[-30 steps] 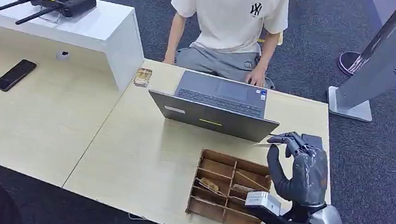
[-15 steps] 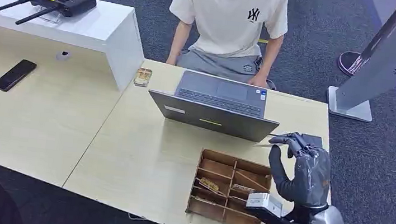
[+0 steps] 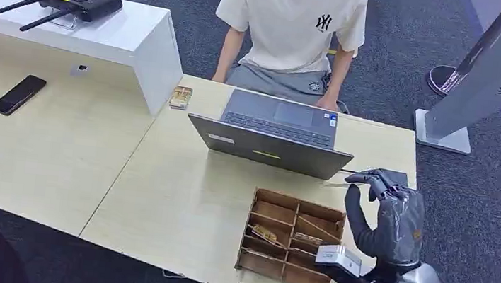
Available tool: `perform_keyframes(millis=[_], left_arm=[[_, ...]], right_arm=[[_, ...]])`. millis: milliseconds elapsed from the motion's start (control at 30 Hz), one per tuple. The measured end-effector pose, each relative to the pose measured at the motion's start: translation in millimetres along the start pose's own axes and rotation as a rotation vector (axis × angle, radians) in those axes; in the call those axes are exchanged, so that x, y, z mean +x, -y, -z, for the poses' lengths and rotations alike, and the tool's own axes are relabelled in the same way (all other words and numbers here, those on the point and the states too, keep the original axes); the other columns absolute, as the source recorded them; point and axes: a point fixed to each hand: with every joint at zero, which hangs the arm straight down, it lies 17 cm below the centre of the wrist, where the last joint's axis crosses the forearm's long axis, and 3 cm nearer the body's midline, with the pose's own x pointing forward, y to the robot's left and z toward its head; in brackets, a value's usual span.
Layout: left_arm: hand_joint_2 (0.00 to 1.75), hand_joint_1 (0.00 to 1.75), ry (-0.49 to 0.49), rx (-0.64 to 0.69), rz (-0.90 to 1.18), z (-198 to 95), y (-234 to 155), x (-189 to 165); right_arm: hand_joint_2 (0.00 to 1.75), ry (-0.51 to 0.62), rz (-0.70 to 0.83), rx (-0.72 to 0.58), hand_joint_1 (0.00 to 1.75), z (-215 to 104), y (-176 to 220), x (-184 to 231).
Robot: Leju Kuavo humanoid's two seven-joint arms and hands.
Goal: Pass the card to the sensor for recognition and then transmit it.
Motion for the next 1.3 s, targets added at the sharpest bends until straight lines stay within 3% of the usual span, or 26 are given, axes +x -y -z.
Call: perform_keyframes(millis=[633,1300], left_arm=[[0.0,0.0,-0.049,0.047,-0.128,1.3,0.2,1.5],[0.0,0.0,-0.12,0.112,-0.328,6.1,2.4,1.3]], right_arm=[[1.75,-0.062,-0.001,0.041,1.75,-20.9,5.0,-14.7],[1.75,-0.27,0.018,0.137,1.75,-59.4,26.4,-74.8]])
